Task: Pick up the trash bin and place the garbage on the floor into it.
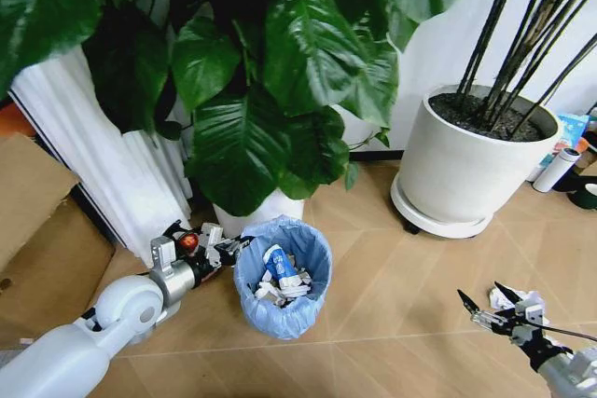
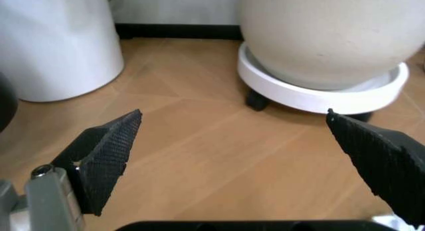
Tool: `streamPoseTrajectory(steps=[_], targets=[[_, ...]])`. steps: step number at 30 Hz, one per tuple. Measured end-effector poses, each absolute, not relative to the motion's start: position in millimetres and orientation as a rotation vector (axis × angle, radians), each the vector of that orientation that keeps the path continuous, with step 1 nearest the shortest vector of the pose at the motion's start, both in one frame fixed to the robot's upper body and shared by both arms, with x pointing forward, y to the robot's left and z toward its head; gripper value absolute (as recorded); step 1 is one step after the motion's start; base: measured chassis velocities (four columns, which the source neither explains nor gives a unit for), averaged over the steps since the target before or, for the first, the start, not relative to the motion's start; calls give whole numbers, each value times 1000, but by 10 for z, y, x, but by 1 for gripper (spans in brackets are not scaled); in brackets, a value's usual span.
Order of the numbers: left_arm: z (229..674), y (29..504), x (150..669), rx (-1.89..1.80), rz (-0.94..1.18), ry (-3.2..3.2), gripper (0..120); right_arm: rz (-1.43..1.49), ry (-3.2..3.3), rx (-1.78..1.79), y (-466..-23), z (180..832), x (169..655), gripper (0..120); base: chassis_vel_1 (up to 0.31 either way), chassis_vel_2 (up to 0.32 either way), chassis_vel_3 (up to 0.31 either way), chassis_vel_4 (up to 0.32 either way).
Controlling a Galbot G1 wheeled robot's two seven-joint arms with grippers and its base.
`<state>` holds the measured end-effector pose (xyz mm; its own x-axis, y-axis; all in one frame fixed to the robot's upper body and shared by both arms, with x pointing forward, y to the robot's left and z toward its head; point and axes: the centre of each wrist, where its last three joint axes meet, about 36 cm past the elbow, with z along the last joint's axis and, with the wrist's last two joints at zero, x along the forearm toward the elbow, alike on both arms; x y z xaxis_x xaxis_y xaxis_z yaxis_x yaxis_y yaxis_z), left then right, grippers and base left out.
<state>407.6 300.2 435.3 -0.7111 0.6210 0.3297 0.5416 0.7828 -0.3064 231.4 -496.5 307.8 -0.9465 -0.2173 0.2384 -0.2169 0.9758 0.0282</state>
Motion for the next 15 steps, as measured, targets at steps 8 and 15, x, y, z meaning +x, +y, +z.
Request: streamPoseTrajectory(steps=[8, 15], targets=[[4336, 2974, 4082, -884, 269, -2551, 0, 10, -2884, 331, -4992, 3062, 2319, 100, -250, -247, 238, 234], [4331, 2966, 4079, -886, 270, -2549, 0, 19, -2883, 347, -5002, 3049, 2318, 100, -316, -326, 331, 337]])
